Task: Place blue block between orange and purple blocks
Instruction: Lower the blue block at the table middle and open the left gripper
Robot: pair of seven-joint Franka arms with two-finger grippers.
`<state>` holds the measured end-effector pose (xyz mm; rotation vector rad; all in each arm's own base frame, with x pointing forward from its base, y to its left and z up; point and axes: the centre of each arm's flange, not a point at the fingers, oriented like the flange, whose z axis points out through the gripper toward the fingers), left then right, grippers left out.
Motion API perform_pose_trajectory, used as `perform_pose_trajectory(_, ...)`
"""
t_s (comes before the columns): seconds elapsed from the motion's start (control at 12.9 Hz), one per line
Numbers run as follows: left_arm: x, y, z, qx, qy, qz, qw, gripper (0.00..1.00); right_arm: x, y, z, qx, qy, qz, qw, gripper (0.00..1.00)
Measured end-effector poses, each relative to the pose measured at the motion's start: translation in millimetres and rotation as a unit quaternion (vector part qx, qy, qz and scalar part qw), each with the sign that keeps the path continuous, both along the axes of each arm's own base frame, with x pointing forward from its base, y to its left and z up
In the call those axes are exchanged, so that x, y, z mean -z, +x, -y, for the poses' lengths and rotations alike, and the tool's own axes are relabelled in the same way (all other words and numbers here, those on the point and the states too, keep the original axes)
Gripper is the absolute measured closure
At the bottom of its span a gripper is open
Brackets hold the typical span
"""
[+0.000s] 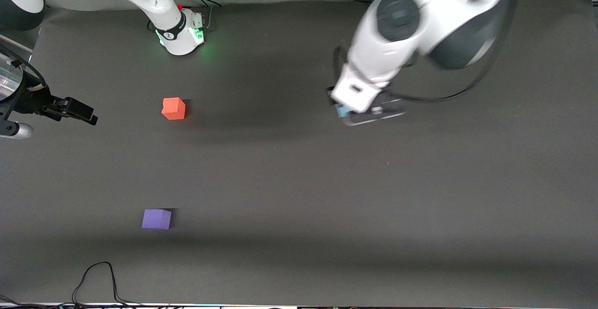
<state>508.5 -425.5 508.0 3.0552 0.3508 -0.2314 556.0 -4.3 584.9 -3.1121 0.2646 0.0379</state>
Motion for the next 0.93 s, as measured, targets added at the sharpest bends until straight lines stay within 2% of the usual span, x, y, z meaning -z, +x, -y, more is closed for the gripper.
perform_pose_trajectory(0.15,53.7,-9.3,51.0,0.006,-0.004,-0.008,1.0,0.41,0.2,0.0,-0.1,0.0,0.0,0.0,1.0,0.0)
perform_pose_trajectory(0.46,164.9,-20.0,113.6,-0.011,-0.004,0.007,1.0,0.41,0.6,0.0,-0.1,0.0,0.0,-0.001,1.0,0.0)
perform_pose_trajectory(0.7,243.6,-10.9,118.9,-0.012,0.01,0.02,1.0,0.41,0.7,0.0,-0.2,0.0,0.0,-0.001,1.0,0.0)
perform_pose_trajectory(0.93,288.6,-6.0,111.0,-0.004,0.037,0.023,0.999,0.41,0.6,0.0,-0.2,0.0,0.0,-0.001,1.0,0.0)
